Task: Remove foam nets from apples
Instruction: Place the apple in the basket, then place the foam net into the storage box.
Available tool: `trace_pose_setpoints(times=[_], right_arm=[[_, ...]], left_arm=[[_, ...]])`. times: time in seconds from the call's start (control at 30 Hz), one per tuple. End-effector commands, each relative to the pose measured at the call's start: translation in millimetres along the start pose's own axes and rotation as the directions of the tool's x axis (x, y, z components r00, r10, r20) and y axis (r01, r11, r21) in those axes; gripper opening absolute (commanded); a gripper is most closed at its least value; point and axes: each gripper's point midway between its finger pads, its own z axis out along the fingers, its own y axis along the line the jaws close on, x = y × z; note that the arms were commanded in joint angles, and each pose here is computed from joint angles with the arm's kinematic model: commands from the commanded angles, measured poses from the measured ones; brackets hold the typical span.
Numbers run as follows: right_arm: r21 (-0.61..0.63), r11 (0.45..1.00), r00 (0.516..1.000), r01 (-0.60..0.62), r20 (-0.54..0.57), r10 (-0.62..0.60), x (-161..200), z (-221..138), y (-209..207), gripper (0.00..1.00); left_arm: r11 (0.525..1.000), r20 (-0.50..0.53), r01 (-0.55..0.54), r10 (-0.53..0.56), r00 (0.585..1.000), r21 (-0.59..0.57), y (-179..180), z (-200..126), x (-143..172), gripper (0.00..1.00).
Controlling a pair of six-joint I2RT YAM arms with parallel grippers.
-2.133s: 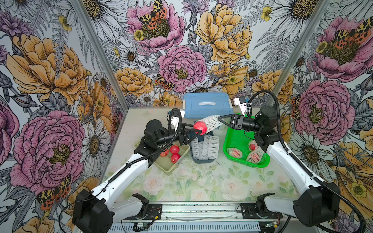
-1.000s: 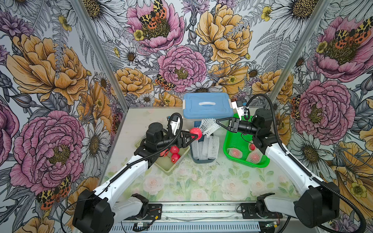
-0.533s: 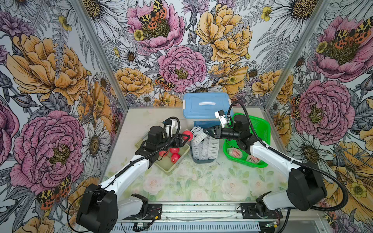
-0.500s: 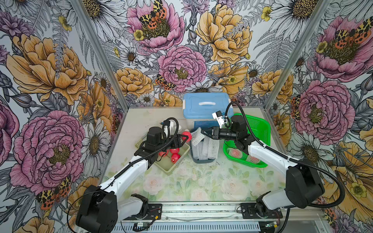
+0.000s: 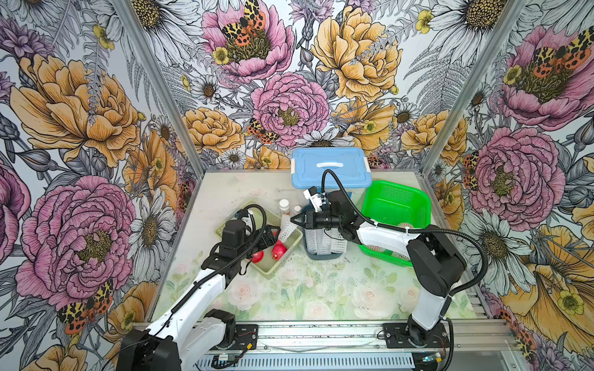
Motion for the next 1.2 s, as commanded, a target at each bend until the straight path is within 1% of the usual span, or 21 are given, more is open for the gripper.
trace_pose_setpoints(times=[0.0, 0.03, 0.13, 0.17, 0.3, 0.37, 0.43, 0.5, 0.53, 0.57, 0.63, 0.73, 0.87, 1.03, 1.13, 1.17], right_arm=[[-0.032, 0.997, 0.991, 0.077, 0.11, -0.073, -35, -19, 29, 0.13], [-0.033, 0.996, 0.99, 0.077, 0.12, -0.073, -38, -23, 31, 0.13], [-0.064, 0.995, 0.99, 0.071, 0.129, -0.062, -45, -42, 39, 0.13], [-0.085, 0.994, 0.991, 0.064, 0.124, -0.053, -47, -48, 42, 0.14], [-0.148, 0.988, 0.995, 0.035, 0.096, -0.021, -52, -80, 49, 0.14], [-0.149, 0.988, 0.996, 0.028, 0.082, -0.016, -52, -96, 49, 0.14], [-0.093, 0.995, 0.998, 0.033, 0.052, -0.028, -44, -111, 42, 0.14], [0.048, 0.998, 0.999, 0.049, -0.011, -0.049, -30, -123, 22, 0.15], [0.099, 0.993, 0.998, 0.056, -0.034, -0.053, -24, -128, 14, 0.15], [0.139, 0.989, 0.998, 0.054, -0.051, -0.047, -18, -133, 5, 0.15], [0.18, 0.984, 0.998, 0.022, -0.061, -0.011, -10, -139, -11, 0.15], [0.229, 0.973, 0.995, -0.009, -0.09, 0.031, 3, -137, -32, 0.15], [0.243, 0.97, 0.988, -0.017, -0.145, 0.053, 15, -121, -48, 0.15], [0.262, 0.965, 0.979, 0.0, -0.196, 0.054, 18, -95, -64, 0.15], [0.299, 0.954, 0.979, 0.001, -0.193, 0.059, 13, -89, -78, 0.15], [0.331, 0.944, 0.981, 0.002, -0.182, 0.062, 10, -91, -85, 0.18]], left_arm=[[1.0, 0.038, -0.006, 0.007, 0.999, -0.002, -3, -5, -14, 0.96], [1.0, 0.035, -0.012, 0.011, 0.999, 0.006, -6, -6, -15, 0.99], [0.996, 0.027, -0.049, 0.047, 0.999, 0.072, -23, -9, -19, 0.99], [0.992, 0.034, -0.068, 0.064, 0.997, 0.109, -32, -11, -22, 0.99], [0.96, 0.045, -0.141, 0.134, 0.99, 0.242, -67, -22, -29, 0.99], [0.943, 0.051, -0.166, 0.159, 0.986, 0.288, -80, -27, -31, 0.99], [0.928, 0.053, -0.188, 0.18, 0.982, 0.321, -91, -31, -31, 0.99], [0.919, 0.056, -0.207, 0.199, 0.978, 0.335, -98, -32, -30, 0.99], [0.917, 0.056, -0.21, 0.203, 0.977, 0.339, -99, -32, -30, 0.99], [0.913, 0.055, -0.215, 0.209, 0.976, 0.346, -101, -31, -29, 0.99], [0.911, 0.048, -0.216, 0.213, 0.976, 0.351, -103, -29, -27, 0.99], [0.909, 0.04, -0.217, 0.217, 0.975, 0.356, -105, -26, -25, 0.99], [0.905, 0.035, -0.223, 0.226, 0.973, 0.362, -109, -25, -23, 0.99], [0.906, 0.033, -0.238, 0.241, 0.97, 0.35, -109, -25, -22, 0.99], [0.904, 0.031, -0.241, 0.246, 0.969, 0.353, -111, -24, -22, 0.99], [0.903, 0.03, -0.243, 0.249, 0.968, 0.355, -112, -23, -22, 0.99]])
